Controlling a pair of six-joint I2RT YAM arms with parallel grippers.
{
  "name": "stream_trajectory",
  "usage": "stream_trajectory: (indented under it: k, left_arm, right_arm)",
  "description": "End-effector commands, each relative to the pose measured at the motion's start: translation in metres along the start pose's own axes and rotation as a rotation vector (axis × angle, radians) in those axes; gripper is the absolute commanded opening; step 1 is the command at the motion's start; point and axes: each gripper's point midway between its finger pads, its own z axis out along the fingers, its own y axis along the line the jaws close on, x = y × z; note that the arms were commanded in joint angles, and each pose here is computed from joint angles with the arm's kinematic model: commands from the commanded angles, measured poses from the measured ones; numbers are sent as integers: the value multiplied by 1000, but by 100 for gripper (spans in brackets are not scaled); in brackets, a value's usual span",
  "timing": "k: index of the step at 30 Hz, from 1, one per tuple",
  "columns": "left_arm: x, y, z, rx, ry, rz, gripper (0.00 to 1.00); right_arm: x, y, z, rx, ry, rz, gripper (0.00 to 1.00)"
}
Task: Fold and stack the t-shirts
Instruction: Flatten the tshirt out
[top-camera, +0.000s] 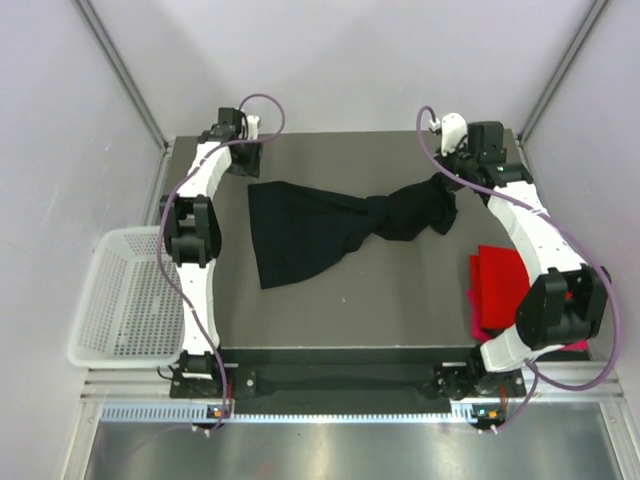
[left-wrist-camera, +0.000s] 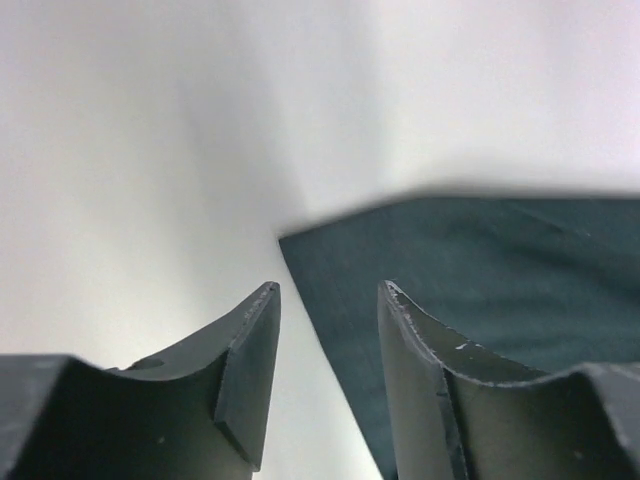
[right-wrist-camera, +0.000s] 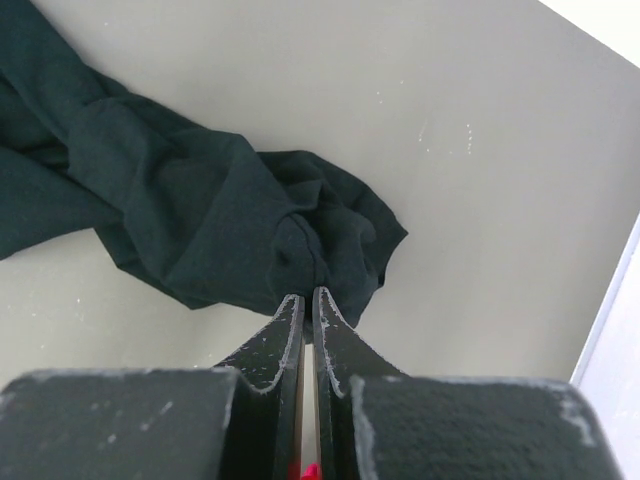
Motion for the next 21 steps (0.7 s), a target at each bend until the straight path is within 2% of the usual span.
stream_trajectory:
  k: [1, 7, 13, 17, 21]
  left_arm:
    - [7, 1, 18, 11, 30, -76, 49]
    - [17, 14, 44, 28, 58, -117, 44]
    - [26, 17, 53, 44, 77, -133, 44]
    - [28, 19, 46, 34, 87, -127, 43]
    - [28, 18, 32, 29, 32, -110, 45]
  right_arm:
    - [-9, 1, 4, -7, -38, 4, 0]
    - [-7, 2, 12, -18, -22, 10, 0]
    - [-4, 1, 19, -22, -1, 11, 0]
    - [-1, 1, 22, -20, 7, 8, 0]
    - [1, 3, 23, -26, 7, 9, 0]
